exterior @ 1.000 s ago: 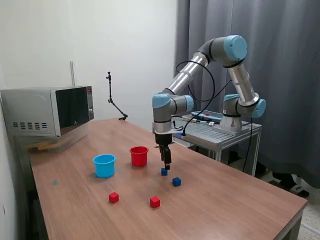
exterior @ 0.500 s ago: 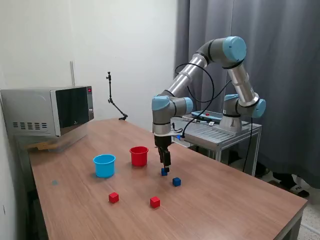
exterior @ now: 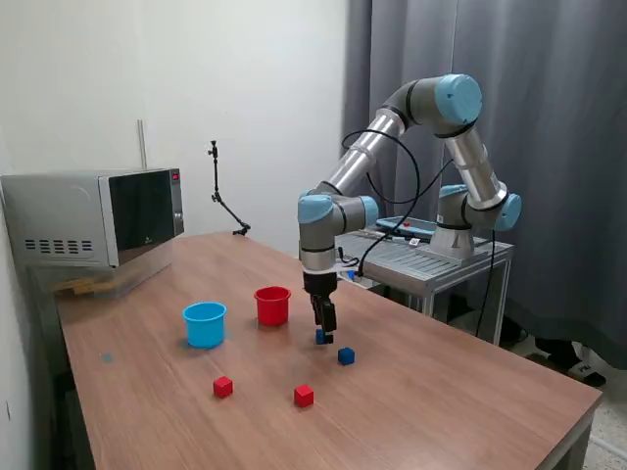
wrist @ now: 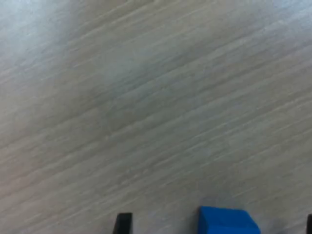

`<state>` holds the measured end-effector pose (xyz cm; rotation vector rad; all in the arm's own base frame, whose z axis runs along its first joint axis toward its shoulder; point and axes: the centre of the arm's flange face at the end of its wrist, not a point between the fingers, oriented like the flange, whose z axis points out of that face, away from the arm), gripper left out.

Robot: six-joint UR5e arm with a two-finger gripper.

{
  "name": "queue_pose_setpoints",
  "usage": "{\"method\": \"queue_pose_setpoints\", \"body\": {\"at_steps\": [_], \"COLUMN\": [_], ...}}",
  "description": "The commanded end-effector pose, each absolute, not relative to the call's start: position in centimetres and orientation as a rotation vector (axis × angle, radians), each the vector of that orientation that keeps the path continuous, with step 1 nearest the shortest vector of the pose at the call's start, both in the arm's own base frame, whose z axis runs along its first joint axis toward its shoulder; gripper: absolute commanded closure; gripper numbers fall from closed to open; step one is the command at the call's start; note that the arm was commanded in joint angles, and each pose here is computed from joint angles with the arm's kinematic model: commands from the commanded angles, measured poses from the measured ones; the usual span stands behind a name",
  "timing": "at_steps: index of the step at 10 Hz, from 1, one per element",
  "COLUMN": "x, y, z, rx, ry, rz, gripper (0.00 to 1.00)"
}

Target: Place red objects in the red bin, and blue objects in the blue bin.

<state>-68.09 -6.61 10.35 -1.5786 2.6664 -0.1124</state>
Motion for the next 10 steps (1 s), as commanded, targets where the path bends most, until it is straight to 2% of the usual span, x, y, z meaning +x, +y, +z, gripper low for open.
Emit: {"method": "queue_pose_setpoints", "body": {"at_steps": [1,7,8,10], "x": [-68.07,-68.00,-67.88,-67.79], "y": [-6.72,-6.80,-6.81,-7.13], "z": [10.21,10.24,10.13,10.07], "rx": [-1.580,-1.583,-1.581,-1.587], "ry": [2.663,2.658,2.656,2.651], "rz": [-0.114,-0.112,-0.114,-0.116], "gripper": [0.00,0.00,1.00,1.00]}}
